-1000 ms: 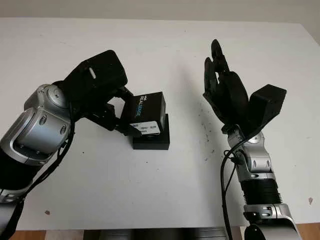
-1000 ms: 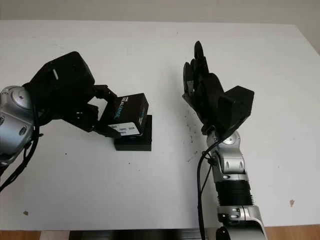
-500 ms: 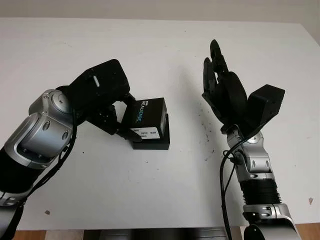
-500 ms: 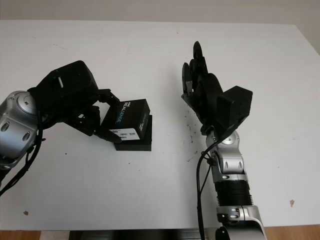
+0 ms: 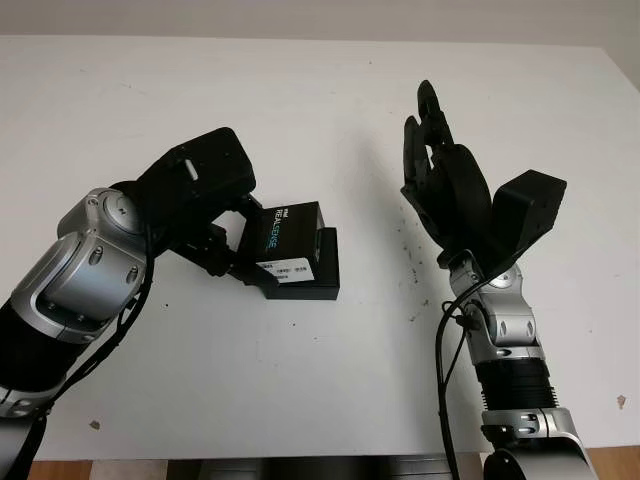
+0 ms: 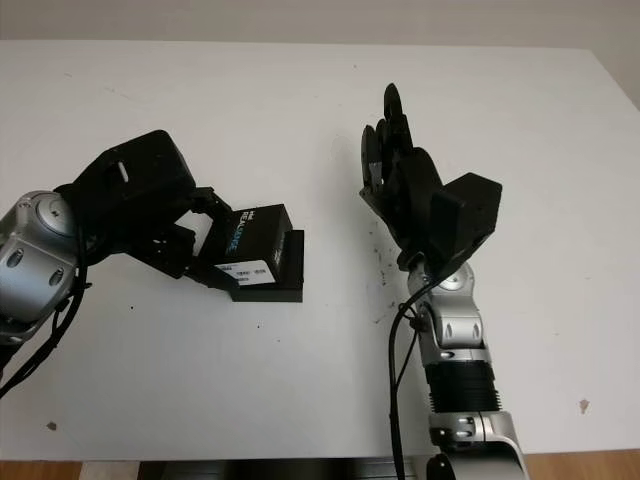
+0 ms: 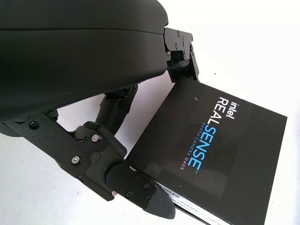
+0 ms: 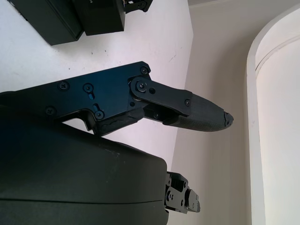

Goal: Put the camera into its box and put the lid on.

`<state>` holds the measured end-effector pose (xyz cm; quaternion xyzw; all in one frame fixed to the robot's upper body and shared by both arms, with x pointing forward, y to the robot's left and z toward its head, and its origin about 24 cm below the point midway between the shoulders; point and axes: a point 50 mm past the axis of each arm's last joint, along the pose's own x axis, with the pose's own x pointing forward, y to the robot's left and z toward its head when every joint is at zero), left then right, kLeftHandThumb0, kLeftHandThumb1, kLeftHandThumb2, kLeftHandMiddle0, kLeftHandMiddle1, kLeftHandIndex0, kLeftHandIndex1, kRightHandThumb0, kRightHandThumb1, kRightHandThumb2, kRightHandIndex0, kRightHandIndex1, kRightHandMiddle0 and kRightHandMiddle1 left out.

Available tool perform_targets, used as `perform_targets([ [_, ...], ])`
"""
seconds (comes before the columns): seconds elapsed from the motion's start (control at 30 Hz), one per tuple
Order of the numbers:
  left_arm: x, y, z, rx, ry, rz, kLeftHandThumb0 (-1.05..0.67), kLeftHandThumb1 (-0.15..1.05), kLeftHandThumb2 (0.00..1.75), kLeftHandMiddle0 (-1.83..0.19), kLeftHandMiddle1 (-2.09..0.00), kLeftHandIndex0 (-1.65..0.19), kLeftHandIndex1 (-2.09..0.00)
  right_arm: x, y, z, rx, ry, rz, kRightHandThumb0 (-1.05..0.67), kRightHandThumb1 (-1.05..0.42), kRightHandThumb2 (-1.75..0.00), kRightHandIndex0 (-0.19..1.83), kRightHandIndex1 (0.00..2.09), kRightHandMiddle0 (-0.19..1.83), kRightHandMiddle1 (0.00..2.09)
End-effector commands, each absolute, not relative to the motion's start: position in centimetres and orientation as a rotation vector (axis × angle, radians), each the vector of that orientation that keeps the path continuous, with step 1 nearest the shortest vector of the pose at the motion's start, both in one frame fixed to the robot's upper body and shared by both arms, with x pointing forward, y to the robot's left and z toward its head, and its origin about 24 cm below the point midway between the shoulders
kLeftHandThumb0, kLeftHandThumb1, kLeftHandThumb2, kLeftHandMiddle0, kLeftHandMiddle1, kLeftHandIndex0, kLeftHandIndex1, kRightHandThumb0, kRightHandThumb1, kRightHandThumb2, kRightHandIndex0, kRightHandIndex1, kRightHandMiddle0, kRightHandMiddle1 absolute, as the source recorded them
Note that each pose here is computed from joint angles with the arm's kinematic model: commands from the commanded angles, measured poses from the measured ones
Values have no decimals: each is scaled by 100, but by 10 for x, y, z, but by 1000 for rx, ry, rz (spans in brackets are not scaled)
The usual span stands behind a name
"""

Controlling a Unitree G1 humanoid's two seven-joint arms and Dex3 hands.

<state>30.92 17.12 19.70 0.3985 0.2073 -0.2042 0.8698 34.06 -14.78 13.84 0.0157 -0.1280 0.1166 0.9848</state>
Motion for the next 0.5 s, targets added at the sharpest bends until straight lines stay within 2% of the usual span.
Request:
perform_targets([
  [0.0,306,166,196,839,419,-454,-37,105,25,-54,-209,-40,-209,340,-146,140,39,-271,235,-71,-105,-66,-19,0,-19,0],
  [0.13,305,163,196,803,432,-460,-37,105,24,-56,-209,-38,-209,340,-146,141,36,-271,233,-71,-105,-66,-19,0,-19,0],
  [0.17,304,162,195,796,432,-460,-37,105,23,-42,-209,-35,-206,339,-145,141,37,-273,232,-70,-105,-66,-19,0,-19,0],
  [0.2,303,161,195,793,435,-459,-37,105,23,-37,-209,-34,-205,339,-145,141,40,-275,232,-70,-105,-66,-19,0,-19,0],
  [0.37,302,156,192,789,429,-474,-35,105,24,-28,-206,-30,-202,339,-143,140,53,-275,233,-68,-105,-66,-19,0,-19,0],
  [0.47,301,154,191,785,427,-490,-34,105,25,-38,-209,-28,-205,339,-143,139,57,-276,236,-66,-105,-68,-19,0,-19,0],
])
